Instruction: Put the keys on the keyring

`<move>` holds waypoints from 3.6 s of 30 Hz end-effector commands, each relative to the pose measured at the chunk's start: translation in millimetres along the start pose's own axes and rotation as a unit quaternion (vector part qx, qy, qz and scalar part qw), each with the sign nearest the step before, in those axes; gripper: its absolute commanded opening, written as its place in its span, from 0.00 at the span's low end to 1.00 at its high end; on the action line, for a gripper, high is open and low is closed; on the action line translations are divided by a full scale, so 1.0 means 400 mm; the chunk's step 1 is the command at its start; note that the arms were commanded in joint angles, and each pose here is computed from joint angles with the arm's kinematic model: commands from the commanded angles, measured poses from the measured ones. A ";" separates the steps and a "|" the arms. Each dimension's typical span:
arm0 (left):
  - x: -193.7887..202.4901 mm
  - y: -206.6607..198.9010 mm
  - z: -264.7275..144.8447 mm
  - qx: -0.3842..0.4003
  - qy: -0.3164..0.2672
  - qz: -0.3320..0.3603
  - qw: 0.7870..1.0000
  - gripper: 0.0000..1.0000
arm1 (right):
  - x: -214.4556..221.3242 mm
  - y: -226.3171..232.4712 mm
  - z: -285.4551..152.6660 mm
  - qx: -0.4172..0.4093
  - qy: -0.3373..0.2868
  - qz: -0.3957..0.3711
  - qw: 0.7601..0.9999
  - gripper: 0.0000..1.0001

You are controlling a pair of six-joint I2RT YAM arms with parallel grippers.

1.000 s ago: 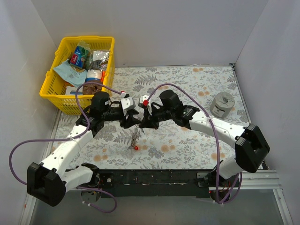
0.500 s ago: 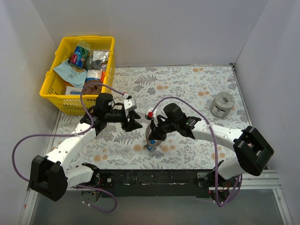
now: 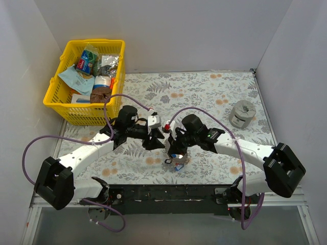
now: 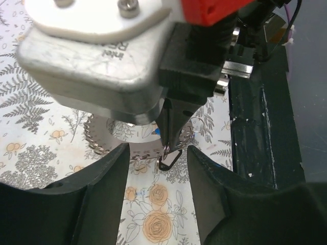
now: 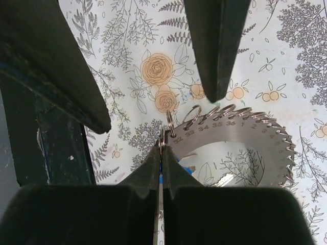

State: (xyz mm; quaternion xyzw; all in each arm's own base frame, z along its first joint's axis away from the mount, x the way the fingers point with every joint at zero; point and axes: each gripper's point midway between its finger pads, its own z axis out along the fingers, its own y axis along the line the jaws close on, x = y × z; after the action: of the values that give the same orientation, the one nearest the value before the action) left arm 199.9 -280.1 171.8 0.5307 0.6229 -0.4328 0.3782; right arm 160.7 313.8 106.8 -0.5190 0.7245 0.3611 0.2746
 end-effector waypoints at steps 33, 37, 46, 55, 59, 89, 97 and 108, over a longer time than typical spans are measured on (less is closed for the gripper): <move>0.036 -0.064 0.056 0.066 0.002 0.013 0.998 0.31 | -0.092 0.038 -0.057 -0.016 -0.072 -0.082 0.994 0.01; 0.039 -0.069 0.055 0.068 0.002 0.011 0.998 0.29 | -0.096 0.036 -0.059 -0.011 -0.080 -0.084 0.993 0.01; 0.000 -0.054 0.036 0.018 -0.040 0.029 0.999 0.33 | -0.099 0.044 -0.063 -0.015 -0.089 -0.087 0.992 0.01; -0.007 -0.056 0.041 0.030 -0.046 0.034 0.998 0.33 | -0.103 0.043 -0.069 -0.009 -0.094 -0.092 0.991 0.01; -0.008 -0.057 0.042 0.030 -0.050 0.035 0.998 0.32 | -0.107 0.043 -0.073 -0.006 -0.100 -0.095 0.990 0.01; -0.026 -0.056 0.020 0.039 -0.070 0.052 0.995 0.31 | -0.113 0.043 -0.089 0.002 -0.114 -0.100 0.988 0.01; -0.021 -0.059 0.033 0.059 -0.066 0.044 0.995 0.30 | -0.127 0.044 -0.092 0.003 -0.125 -0.106 0.986 0.01; -0.018 -0.059 0.045 0.069 -0.061 0.041 0.995 0.29 | -0.125 0.045 -0.088 -0.001 -0.124 -0.106 0.987 0.01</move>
State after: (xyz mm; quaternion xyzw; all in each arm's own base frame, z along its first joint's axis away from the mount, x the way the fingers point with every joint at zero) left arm 177.6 -295.4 163.1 0.5411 0.5659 -0.4858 0.3886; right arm 155.2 309.7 150.9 -0.5435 0.6528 0.3794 0.3668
